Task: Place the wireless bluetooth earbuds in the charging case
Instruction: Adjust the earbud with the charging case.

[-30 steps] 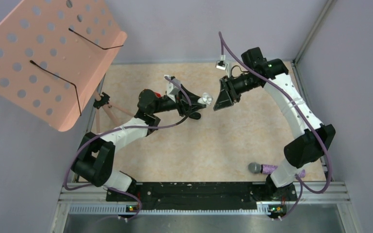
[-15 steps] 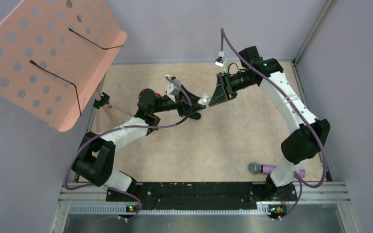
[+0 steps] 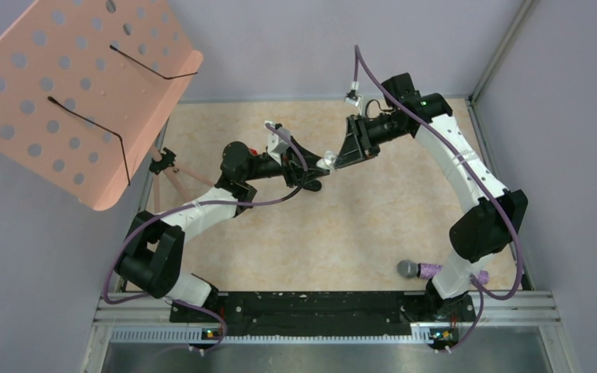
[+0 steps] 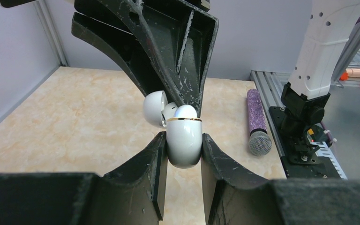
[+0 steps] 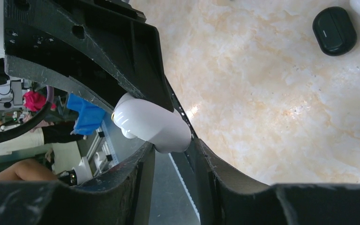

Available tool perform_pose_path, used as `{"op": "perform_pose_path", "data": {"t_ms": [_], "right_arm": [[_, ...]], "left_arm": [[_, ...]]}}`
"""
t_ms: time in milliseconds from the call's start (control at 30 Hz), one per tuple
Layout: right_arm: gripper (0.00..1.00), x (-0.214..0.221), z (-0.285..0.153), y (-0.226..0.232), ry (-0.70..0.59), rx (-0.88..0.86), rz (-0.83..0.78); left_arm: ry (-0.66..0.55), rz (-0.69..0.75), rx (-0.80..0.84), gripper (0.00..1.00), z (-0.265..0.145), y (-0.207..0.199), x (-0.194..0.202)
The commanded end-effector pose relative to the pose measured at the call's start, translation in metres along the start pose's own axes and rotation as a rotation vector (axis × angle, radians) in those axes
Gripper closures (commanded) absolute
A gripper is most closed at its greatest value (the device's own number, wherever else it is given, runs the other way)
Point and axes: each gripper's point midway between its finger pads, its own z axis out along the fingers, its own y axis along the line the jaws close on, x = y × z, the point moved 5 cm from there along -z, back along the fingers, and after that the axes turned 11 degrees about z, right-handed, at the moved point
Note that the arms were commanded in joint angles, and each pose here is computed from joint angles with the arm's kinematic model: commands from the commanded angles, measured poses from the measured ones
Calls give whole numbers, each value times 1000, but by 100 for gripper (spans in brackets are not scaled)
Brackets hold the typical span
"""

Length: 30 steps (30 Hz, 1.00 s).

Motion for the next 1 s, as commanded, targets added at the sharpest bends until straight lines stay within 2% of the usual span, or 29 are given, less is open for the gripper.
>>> {"op": "perform_pose_path", "data": {"t_ms": [0, 167, 333, 533, 733, 967], "right_arm": [[64, -16, -4, 2, -57, 12, -31], [68, -18, -1, 0, -57, 13, -26], [81, -18, -1, -1, -55, 14, -36], [82, -10, -3, 2, -43, -4, -82], [85, -7, -4, 4, -36, -29, -148], [83, -3, -4, 14, -29, -82, -270]], "left_arm": [[-28, 65, 36, 100, 3, -1, -14], [-31, 69, 40, 100, 4, -2, -16], [-30, 64, 23, 100, 4, 0, -15], [-38, 11, -33, 100, 5, 7, -18], [-48, -2, 0, 100, 6, 5, -22], [-56, -29, 7, 100, 7, 4, -25]]}}
